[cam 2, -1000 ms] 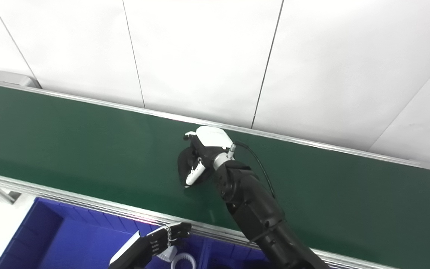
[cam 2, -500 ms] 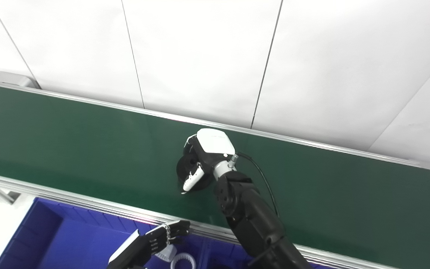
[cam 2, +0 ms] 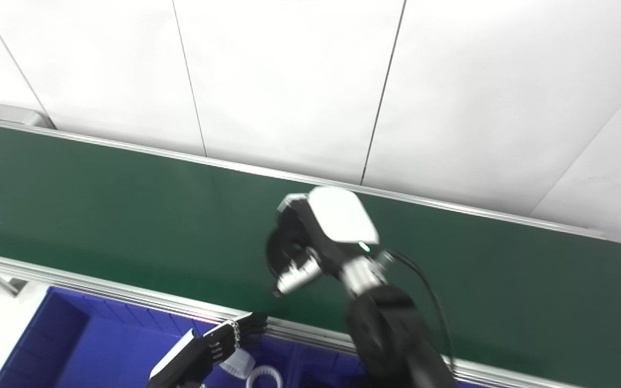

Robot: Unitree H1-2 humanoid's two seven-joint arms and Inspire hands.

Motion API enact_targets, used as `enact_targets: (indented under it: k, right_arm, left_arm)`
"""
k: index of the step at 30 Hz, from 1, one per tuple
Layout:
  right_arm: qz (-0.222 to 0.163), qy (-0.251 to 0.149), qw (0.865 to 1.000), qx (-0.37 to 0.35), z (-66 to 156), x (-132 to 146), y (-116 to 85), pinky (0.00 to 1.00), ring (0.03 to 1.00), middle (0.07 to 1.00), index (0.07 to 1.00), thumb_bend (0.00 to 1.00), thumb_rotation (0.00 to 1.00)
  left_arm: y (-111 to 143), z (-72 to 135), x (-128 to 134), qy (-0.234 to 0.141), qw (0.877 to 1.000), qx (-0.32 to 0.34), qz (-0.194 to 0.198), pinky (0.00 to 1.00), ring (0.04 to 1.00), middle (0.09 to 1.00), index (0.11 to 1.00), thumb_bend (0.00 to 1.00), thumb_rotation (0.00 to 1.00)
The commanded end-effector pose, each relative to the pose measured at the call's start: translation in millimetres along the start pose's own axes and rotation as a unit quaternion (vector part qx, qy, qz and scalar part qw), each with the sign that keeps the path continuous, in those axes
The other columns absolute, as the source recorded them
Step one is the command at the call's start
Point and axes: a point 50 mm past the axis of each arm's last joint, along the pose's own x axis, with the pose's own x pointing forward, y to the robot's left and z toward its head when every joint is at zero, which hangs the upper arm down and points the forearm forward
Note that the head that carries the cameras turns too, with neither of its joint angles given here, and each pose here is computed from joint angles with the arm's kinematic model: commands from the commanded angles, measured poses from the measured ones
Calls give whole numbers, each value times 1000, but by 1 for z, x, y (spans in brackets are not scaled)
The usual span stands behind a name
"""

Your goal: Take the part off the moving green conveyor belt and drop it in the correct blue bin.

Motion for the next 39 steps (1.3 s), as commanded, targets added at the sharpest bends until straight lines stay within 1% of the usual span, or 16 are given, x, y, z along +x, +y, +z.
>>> enact_targets:
  k: [1,3,6,8,10,14,17,22,27,29,32,34,35,36,37,39]
  right_arm:
    - [-29,-2,1000,-4,0,-17,-15,298,415,529,492,515,0]
    - [-31,1,1000,-5,-5,-35,-17,279,384,476,517,514,0]
    - [-33,12,999,2,-11,-61,-13,257,361,468,532,511,0]
    - [-24,32,999,11,-16,-81,-6,267,363,464,532,512,0]
    - [-17,43,999,15,-17,-91,-2,277,365,464,530,513,0]
    - [32,97,994,49,-27,-129,25,266,361,466,531,512,0]
    - [51,141,987,64,-41,-145,49,262,362,455,530,512,0]
    - [73,197,974,83,-68,-148,75,233,365,443,531,512,0]
    - [85,221,968,79,-90,-142,96,236,366,442,537,510,0]
    - [94,232,966,71,-95,-138,104,272,371,454,545,509,0]
    - [85,251,962,72,-101,-136,113,321,381,471,561,508,0]
    - [70,267,959,67,-104,-136,115,410,413,514,538,511,0]
    - [62,273,958,62,-105,-136,115,493,568,645,648,599,0]
    - [53,274,959,57,-106,-137,116,537,648,712,705,644,0]
    - [47,276,959,50,-107,-138,115,585,723,773,755,686,9]
    - [40,276,959,43,-107,-140,113,664,811,849,821,700,89]
  left_arm:
    - [4,7,1,-27,1000,5,-4,896,915,913,895,688,472]
    - [6,8,1,-28,1000,7,-6,903,917,915,898,680,473]
    - [8,9,-1,-31,999,3,-6,894,914,914,895,686,442]
    - [10,11,-1,-37,999,3,-8,886,914,918,892,685,443]
    - [11,13,-2,-41,999,5,-10,883,914,920,892,685,451]
    - [18,23,1,-57,998,16,-15,912,934,930,902,695,463]
    - [15,31,0,-61,998,10,12,877,919,914,876,768,484]
    - [19,43,5,-67,997,-10,20,894,926,906,850,794,479]
    - [22,46,6,-67,997,-15,27,851,914,907,851,794,475]
    - [23,47,5,-63,998,-13,29,849,910,905,850,795,481]
    - [24,45,2,-62,997,-15,33,846,910,905,850,789,477]
    - [25,45,1,-62,997,-17,33,851,909,903,849,783,464]
    - [26,45,0,-61,997,-16,33,851,908,903,849,783,464]
    - [26,45,0,-61,997,-15,33,851,907,902,849,783,463]
    - [26,45,-1,-61,997,-16,32,851,906,902,849,782,464]
    - [27,44,-2,-62,997,-13,33,849,902,901,849,771,456]
